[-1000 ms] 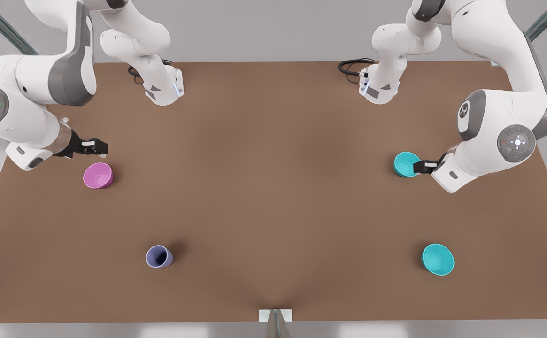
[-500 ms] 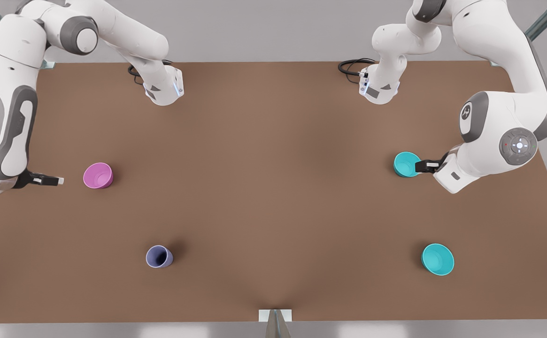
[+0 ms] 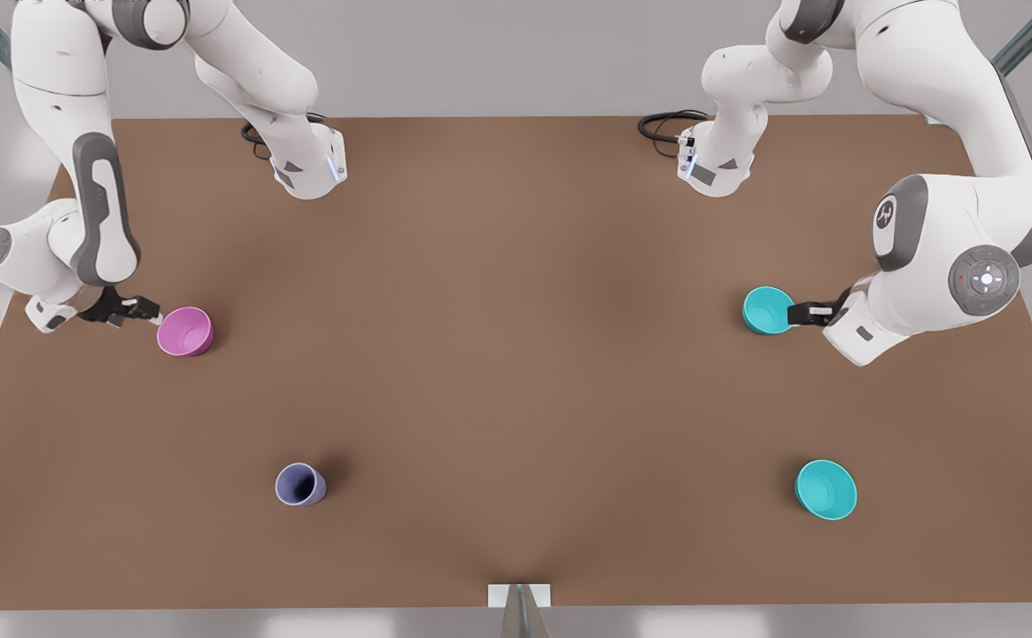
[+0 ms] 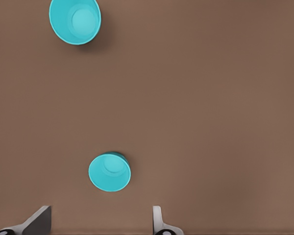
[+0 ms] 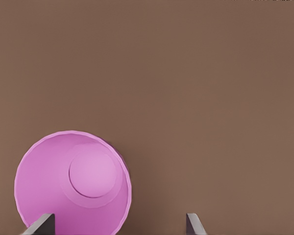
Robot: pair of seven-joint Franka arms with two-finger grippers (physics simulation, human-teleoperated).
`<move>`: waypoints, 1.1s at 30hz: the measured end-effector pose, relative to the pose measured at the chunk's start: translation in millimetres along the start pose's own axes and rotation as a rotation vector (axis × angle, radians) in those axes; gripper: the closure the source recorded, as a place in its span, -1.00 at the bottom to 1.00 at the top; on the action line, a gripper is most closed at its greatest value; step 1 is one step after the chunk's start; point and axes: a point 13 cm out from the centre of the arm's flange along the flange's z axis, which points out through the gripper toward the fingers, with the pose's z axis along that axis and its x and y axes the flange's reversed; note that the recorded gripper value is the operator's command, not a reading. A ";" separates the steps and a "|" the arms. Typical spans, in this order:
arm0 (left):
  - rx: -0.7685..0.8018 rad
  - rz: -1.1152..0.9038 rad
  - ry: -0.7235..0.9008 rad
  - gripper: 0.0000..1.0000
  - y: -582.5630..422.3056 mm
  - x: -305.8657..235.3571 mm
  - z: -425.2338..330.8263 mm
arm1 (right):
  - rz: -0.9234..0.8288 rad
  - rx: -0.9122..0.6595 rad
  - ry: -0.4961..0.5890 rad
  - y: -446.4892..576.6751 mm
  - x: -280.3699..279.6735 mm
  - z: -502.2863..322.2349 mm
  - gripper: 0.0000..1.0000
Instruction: Stack the blue bowl on the pink bowl
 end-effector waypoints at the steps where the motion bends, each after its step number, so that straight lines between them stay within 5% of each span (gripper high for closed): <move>1: 0.000 0.000 0.003 -1.00 0.0 0.4 0.4 | -0.008 0.005 -0.008 -2.5 -0.8 5.2 -1.00; 18: 0.006 -0.013 0.026 -1.00 16.3 2.7 5.5 | -0.074 -0.038 -0.009 8.3 18.6 75.3 -0.99; 23: 0.006 -0.006 0.027 -1.00 16.2 2.9 5.5 | -0.104 -0.036 -0.011 7.5 13.9 81.2 0.48; 33: 0.005 0.004 0.026 -1.00 16.5 2.9 4.9 | -0.296 -0.040 -0.069 84.6 -42.7 41.7 0.57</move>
